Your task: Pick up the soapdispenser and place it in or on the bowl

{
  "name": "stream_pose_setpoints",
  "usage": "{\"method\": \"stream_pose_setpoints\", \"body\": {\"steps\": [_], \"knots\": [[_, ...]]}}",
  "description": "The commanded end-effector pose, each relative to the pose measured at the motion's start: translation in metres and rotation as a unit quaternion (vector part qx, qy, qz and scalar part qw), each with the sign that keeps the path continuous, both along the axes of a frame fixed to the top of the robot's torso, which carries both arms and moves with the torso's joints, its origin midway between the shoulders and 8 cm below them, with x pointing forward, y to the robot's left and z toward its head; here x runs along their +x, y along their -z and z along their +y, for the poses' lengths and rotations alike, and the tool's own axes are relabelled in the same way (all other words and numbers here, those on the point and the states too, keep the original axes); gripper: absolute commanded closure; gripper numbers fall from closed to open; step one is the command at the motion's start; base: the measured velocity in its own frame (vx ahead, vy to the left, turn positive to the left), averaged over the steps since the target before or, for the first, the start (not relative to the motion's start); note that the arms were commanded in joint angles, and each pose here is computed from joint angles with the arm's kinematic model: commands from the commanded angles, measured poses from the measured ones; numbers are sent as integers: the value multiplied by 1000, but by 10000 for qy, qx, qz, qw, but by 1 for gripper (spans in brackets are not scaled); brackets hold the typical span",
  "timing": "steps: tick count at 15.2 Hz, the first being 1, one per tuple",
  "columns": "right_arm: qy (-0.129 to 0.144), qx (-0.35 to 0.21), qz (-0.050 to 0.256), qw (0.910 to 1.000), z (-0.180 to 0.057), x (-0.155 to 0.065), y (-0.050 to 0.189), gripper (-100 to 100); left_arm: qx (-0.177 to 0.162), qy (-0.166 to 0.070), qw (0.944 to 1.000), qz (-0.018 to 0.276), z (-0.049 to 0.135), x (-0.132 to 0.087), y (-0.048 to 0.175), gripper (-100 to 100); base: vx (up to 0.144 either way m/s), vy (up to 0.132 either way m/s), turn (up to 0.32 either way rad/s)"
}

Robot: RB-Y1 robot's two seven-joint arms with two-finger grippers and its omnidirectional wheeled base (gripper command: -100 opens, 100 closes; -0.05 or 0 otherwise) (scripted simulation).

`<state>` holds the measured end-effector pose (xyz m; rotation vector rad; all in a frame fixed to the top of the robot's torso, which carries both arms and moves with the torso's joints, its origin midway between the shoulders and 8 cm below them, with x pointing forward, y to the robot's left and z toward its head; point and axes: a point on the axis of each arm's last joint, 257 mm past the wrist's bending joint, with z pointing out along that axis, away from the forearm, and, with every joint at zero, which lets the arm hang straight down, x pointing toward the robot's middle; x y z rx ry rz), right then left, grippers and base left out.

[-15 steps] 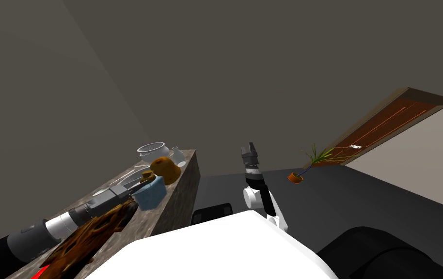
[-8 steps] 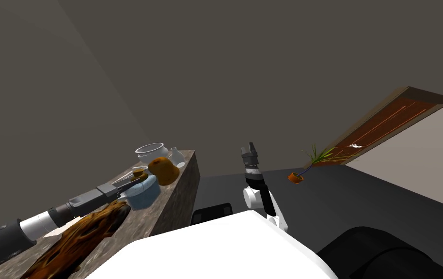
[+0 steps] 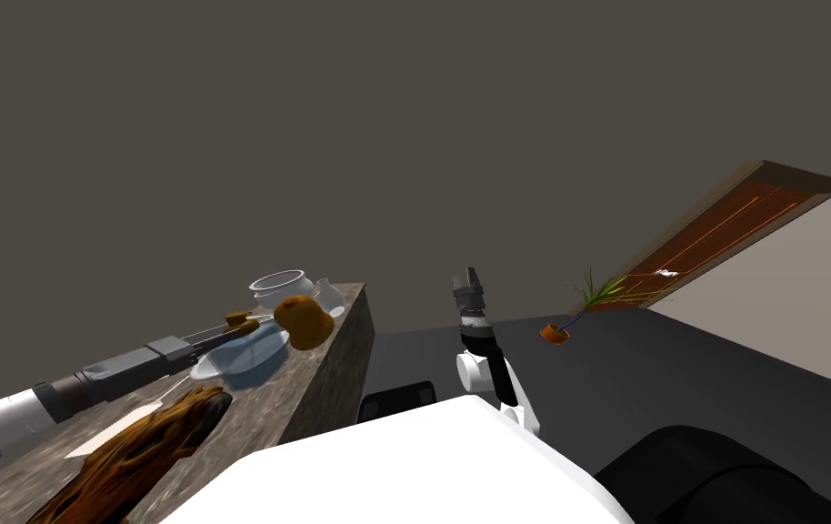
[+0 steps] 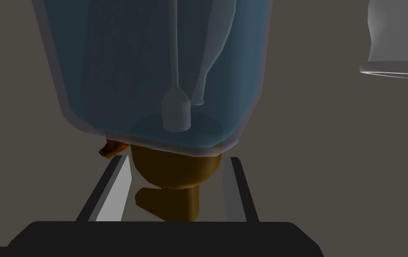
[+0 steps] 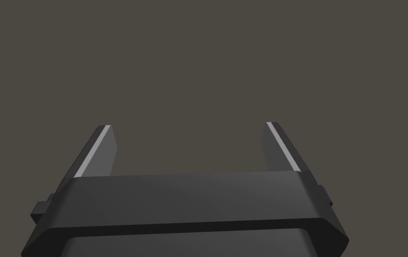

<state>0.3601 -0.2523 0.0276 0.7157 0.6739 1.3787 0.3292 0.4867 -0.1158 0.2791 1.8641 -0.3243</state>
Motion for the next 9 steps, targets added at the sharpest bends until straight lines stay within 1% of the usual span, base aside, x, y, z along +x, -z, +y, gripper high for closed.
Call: {"method": "stream_pose_setpoints", "body": {"steps": [1, 4, 6, 8, 9], "knots": [[0, 0, 0, 10000, 0, 0, 0, 0, 26, -61, 10000, -17, 11, 2, -6, 100, 13, -3, -7], [0, 0, 0, 10000, 0, 0, 0, 0, 58, -176, 9998, -25, 32, 7, -24, 100, 19, -2, -7], [0, 0, 0, 10000, 0, 0, 0, 0, 58, -176, 9998, -25, 32, 7, -24, 100, 18, 3, 5], [0, 0, 0, 10000, 0, 0, 0, 0, 71, -259, 9996, -44, 46, 10, -37, 100, 14, 1, -8], [0, 0, 0, 10000, 0, 0, 0, 0, 71, -259, 9996, -44, 46, 10, -37, 100, 18, 0, -7]]}}
